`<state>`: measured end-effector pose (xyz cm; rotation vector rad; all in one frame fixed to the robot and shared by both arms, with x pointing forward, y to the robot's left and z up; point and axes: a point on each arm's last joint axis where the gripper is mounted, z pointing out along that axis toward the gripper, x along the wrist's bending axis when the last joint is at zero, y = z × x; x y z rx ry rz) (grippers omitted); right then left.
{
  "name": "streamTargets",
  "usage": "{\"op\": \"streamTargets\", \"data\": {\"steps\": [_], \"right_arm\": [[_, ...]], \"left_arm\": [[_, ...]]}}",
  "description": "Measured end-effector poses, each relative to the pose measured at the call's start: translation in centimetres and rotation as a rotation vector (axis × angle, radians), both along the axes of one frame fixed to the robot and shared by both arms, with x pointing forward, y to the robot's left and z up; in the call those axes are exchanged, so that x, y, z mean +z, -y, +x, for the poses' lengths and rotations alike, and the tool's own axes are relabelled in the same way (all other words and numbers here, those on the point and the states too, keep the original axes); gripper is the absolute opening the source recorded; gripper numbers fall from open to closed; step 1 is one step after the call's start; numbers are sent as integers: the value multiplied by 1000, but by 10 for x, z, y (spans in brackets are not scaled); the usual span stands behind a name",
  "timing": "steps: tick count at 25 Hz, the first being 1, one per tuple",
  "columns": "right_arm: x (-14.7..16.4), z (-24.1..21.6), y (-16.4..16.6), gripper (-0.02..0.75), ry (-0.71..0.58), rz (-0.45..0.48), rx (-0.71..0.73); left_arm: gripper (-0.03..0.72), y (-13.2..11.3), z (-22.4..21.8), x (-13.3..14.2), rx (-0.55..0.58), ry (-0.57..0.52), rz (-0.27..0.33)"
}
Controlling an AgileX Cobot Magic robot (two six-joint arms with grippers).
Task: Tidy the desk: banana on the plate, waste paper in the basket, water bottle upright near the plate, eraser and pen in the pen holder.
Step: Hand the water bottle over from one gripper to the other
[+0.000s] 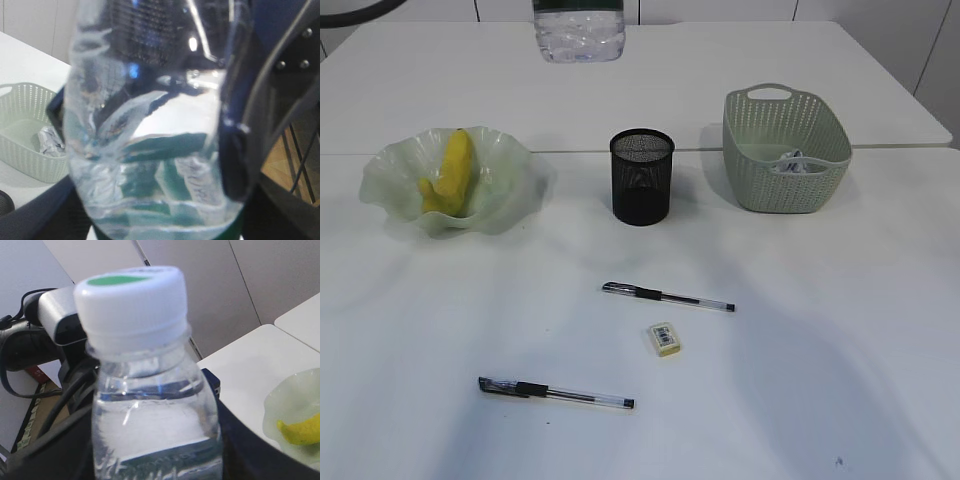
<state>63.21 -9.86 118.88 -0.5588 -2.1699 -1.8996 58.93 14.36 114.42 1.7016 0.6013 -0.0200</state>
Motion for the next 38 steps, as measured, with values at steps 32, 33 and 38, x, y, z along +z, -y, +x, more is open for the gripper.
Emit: {"op": "streamTargets", "data": {"steps": [32, 33, 38], "right_arm": [[0, 0, 0, 356, -4, 1, -3], [0, 0, 0, 358, -5, 2, -3], [0, 0, 0, 396, -23, 1, -6]], "left_arm": [[403, 1, 1, 0, 13, 14, 1], [403, 1, 1, 0, 13, 14, 1], [394, 1, 1, 0, 14, 12, 2]]}}
